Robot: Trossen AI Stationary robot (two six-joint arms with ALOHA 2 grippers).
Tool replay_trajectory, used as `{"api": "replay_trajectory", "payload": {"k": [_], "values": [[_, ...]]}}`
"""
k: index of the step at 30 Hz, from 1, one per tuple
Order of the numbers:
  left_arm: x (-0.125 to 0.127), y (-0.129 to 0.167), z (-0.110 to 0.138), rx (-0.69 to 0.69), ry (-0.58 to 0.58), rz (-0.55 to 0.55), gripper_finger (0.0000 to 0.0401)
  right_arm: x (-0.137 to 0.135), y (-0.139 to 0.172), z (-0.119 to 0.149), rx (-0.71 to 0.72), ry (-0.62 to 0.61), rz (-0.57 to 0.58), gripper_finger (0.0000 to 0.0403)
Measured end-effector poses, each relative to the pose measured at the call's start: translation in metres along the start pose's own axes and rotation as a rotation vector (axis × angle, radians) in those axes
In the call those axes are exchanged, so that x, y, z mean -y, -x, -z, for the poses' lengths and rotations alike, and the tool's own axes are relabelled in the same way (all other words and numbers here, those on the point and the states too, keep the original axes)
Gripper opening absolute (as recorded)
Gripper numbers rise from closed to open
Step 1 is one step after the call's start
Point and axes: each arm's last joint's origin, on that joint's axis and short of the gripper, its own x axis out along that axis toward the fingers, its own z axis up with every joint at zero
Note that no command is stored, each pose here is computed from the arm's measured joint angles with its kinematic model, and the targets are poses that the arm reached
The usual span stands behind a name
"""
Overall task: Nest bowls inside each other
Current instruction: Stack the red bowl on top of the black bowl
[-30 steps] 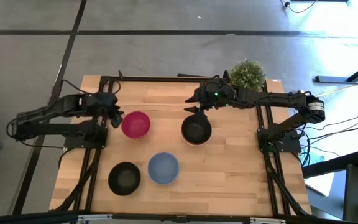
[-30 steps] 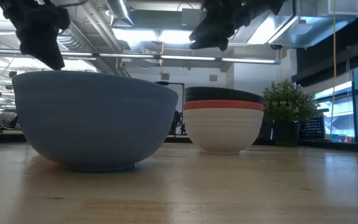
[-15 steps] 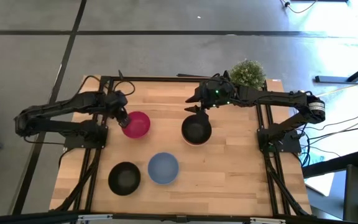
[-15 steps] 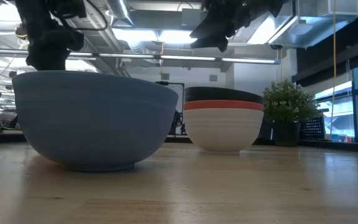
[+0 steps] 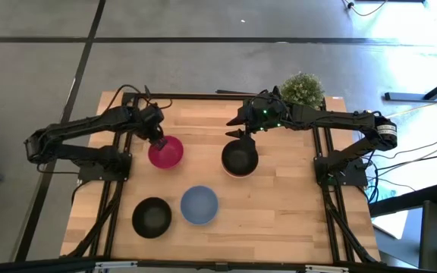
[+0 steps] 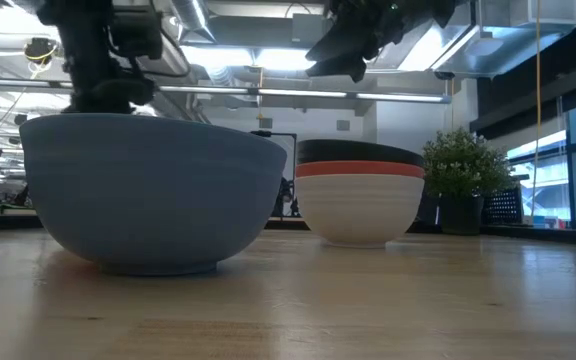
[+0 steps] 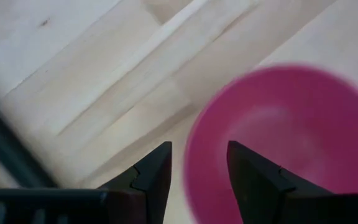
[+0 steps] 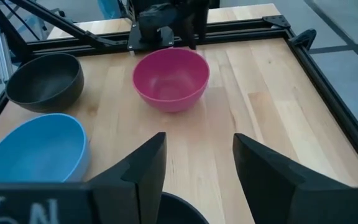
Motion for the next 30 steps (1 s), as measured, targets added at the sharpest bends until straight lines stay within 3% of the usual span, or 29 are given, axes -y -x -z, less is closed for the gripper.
{"api": "replay_trajectory", "payload": {"k": [4, 16, 30], "values": [[0.000, -0.007, -0.009, 0.009, -0.015, 0.020, 0.0149, 0.000, 0.000, 0.000, 0.001, 0.000, -0.016, 0.0186], [0.000, -0.033, -0.015, -0.137, -0.071, 0.009, 0.0149, -0.001, 0.000, 0.000, 0.005, -0.001, -0.035, 0.0186], [0.001, -0.037, -0.016, -0.156, -0.104, 0.012, 0.0139, -0.001, 0.000, -0.001, 0.005, 0.000, -0.035, 0.0186]]}}
